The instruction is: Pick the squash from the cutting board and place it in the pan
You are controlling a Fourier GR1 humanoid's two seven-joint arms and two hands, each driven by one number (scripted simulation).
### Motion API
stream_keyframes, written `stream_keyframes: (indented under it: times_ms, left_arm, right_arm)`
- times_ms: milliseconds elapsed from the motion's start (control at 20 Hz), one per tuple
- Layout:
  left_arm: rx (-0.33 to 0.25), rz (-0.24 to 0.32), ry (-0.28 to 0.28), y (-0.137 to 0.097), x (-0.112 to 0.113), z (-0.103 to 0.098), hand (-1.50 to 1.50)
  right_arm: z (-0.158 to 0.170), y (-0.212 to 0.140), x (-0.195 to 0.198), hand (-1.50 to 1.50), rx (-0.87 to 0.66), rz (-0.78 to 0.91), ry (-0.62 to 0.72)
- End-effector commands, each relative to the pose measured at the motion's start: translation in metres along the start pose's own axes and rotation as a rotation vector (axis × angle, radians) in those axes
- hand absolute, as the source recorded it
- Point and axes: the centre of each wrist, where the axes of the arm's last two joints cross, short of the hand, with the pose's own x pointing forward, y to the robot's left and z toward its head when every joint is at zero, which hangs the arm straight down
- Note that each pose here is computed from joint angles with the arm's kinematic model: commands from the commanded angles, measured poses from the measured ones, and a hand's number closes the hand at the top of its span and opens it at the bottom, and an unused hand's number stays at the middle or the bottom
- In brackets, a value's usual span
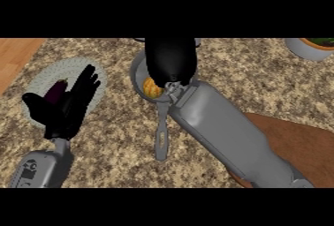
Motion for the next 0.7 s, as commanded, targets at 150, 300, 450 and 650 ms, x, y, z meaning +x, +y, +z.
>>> stream_keyframes:
  times_ms: [150, 300, 450, 650]
  left_arm:
    - [-0.02, 0.006, -0.024, -0.016, 0.012, -0.016, 0.0]
    - [0.012, -0.013, -0.022, -0.005, 0.008, -0.013, 0.0]
    - [0.034, -0.01, -0.005, 0.009, 0.002, -0.013, 0.0]
    - [0.061, -0.007, -0.002, 0.009, -0.002, -0.004, 0.0]
  right_arm:
    - [-0.005, -0.023, 0.04, 1.5, -0.089, -0.053, 0.256]
    - [-0.012, -0.017, 0.045, 1.5, -0.12, -0.108, 0.295]
    - [-0.02, -0.019, 0.051, 1.5, -0.126, -0.139, 0.307]
    - [-0.029, 0.011, 0.039, 1.5, -0.114, -0.19, 0.33]
